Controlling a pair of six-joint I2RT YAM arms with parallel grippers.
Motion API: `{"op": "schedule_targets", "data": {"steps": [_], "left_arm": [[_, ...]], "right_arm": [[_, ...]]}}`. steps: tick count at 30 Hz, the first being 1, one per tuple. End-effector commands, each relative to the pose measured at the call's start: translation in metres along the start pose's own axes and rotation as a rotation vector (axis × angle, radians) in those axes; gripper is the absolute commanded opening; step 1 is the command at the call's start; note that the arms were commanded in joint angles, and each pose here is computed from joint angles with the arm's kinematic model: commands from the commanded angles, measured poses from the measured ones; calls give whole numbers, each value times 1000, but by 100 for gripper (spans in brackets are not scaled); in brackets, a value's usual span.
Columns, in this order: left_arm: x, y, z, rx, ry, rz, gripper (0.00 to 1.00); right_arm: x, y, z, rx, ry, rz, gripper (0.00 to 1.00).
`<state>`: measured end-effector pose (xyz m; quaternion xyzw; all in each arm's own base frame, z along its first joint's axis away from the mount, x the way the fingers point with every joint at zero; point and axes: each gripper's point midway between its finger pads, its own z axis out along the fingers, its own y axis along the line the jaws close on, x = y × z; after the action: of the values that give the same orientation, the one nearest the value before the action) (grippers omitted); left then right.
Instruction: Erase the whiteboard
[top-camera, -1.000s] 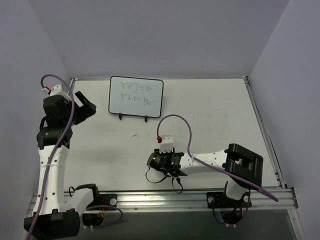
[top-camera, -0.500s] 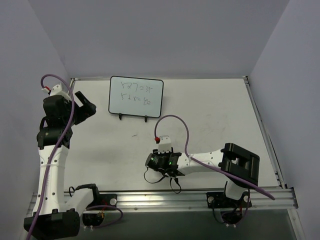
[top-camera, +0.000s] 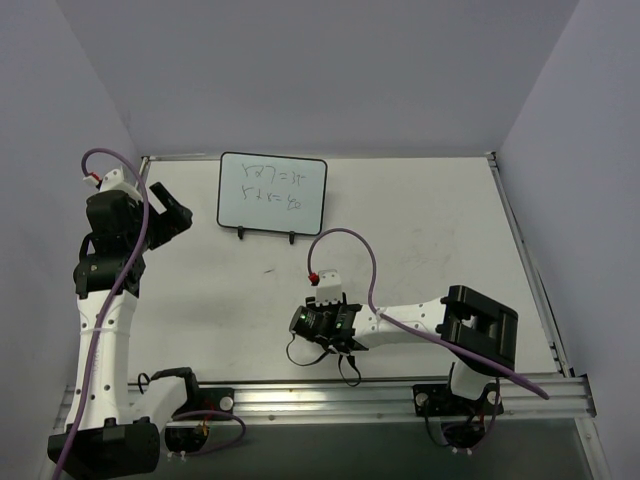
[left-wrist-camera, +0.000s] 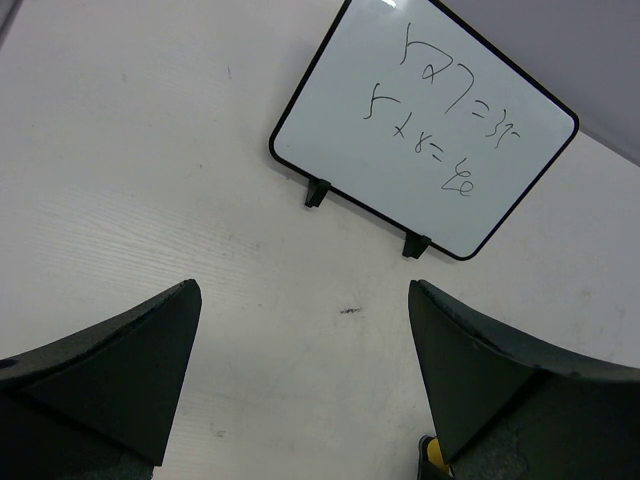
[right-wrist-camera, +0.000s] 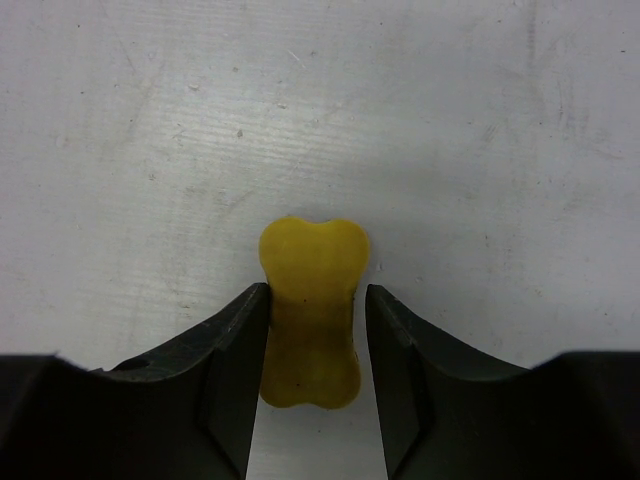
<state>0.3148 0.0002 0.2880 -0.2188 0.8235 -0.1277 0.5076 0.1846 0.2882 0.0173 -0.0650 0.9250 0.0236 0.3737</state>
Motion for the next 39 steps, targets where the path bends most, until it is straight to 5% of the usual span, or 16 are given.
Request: {"op": "schedule_targets", "data": {"steps": [1, 25, 33, 39], "left_arm": [[-13, -6, -1, 25, -51, -2, 94], [-13, -5, 0, 24, -50, -3, 94], [-11, -4, 1, 20, -45, -5, 94], [-6, 0, 14, 5, -20, -24, 94]], "right_arm": [[-10, -2, -2, 36, -40, -17, 39], [-5, -2, -4, 35, -28, -24, 35], [-7, -2, -6, 34, -30, -25, 15], [-32, -6, -19, 32, -89, -11, 10]]}}
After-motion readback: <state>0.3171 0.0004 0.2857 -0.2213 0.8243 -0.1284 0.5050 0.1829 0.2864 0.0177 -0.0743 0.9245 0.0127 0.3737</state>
